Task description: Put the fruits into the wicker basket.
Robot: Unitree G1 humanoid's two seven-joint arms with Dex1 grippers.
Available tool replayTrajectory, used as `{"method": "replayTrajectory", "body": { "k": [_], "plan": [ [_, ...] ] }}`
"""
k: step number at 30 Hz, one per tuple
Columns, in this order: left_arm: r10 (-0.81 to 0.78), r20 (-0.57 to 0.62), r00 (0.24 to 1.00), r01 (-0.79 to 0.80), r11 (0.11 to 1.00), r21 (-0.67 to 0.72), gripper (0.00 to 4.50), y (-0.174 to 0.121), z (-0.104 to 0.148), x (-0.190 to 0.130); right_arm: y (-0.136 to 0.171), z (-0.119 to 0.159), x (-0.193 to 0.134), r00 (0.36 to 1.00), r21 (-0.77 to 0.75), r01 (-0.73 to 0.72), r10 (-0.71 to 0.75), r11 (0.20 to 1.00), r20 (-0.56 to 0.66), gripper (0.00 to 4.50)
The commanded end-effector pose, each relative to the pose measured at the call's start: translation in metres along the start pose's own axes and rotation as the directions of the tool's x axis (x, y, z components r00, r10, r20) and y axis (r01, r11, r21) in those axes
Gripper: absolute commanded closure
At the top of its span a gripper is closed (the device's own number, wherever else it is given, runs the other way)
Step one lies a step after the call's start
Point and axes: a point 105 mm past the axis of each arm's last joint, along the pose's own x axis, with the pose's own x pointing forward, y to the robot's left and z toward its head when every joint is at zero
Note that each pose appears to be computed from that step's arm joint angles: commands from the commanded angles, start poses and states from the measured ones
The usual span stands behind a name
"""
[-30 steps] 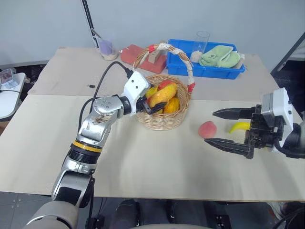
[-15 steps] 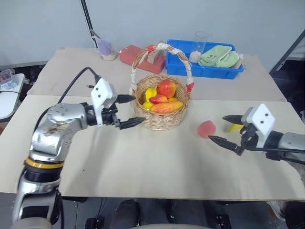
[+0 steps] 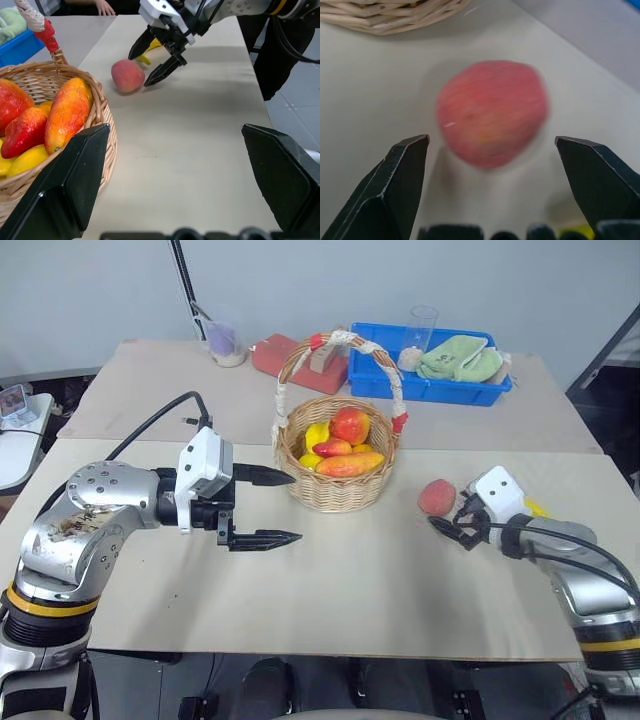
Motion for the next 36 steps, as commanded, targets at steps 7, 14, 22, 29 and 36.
{"method": "replayTrajectory", "body": {
  "k": [7,14,22,29,36],
  "plan": [
    [0.036,0.024,0.999,-0.038,0.998,0.059,0.01,0.002,0.009,-0.005,-0.003,0.021,0.011,0.996,0.044,0.007,-0.011,0.999,0.084,0.0],
    [0.055,0.023,0.998,-0.056,0.997,0.059,0.01,0.003,0.007,-0.006,0.002,0.034,0.025,0.988,0.093,0.007,-0.021,0.996,0.15,0.0],
    [0.083,0.023,0.996,-0.085,0.995,0.059,0.01,0.005,0.007,-0.009,-0.008,0.054,0.017,0.976,0.056,0.064,-0.074,0.996,0.206,0.0],
    [0.091,0.027,0.995,-0.092,0.995,0.049,0.01,0.006,0.006,-0.011,-0.008,0.066,0.02,0.976,-0.017,0.053,-0.048,0.998,0.213,0.0],
    [0.09,0.028,0.996,-0.091,0.995,0.052,0.01,0.006,0.007,-0.011,-0.012,0.056,0.037,0.991,-0.057,0.02,-0.012,0.998,0.133,0.0]
  ]
}}
